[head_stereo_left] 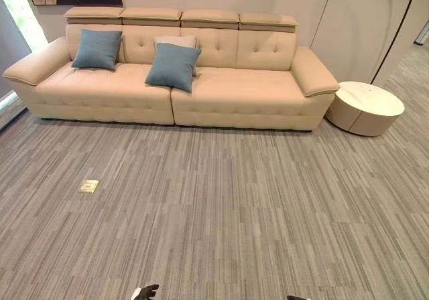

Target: Pick up all the scattered cushions and arrange them neatly on the sofa.

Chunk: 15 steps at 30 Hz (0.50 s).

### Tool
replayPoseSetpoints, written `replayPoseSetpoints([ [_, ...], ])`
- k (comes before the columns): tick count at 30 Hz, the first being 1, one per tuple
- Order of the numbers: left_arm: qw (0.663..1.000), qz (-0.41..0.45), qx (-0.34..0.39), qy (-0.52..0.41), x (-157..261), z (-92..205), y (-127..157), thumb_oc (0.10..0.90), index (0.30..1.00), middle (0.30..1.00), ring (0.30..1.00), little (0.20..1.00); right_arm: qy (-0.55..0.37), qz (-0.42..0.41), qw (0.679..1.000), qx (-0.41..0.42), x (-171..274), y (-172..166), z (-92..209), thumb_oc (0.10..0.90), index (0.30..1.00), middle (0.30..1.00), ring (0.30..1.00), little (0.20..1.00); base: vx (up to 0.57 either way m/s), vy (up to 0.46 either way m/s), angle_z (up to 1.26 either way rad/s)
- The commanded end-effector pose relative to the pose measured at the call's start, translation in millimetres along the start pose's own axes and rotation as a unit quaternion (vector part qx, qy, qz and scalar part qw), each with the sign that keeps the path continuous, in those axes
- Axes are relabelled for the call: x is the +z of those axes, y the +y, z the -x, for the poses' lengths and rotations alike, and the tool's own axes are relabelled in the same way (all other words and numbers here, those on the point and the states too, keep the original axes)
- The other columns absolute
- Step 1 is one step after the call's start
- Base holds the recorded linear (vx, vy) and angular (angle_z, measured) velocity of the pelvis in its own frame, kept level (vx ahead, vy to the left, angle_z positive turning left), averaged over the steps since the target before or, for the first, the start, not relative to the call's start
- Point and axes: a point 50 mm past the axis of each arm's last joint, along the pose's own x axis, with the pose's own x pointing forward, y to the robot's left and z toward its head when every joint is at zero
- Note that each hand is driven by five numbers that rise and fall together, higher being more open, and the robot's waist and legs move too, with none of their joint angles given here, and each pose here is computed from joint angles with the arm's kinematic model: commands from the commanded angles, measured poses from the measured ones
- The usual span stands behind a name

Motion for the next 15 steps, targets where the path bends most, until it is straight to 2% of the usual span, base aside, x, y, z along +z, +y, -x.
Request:
replayPoseSetpoints([
  [1,0.999,-0.023,-0.025,-0.023,20.0,-3.2,-12.5,0.800,0.900,0.900,0.900,0.900,-0.005,0.008,1.000,-0.010,2.2,-8.3,-1.0,0.800,0.900,0.900,0.900,0.900,0.02,-0.033,0.00],
  [15,0.999,-0.037,-0.032,-0.017,19.4,-3.5,-13.1,0.800,0.900,0.900,0.900,0.900,-0.006,0.006,1.000,-0.006,5.3,-8.8,-1.7,0.800,0.900,0.900,0.900,0.900,0.03,-0.018,0.00],
])
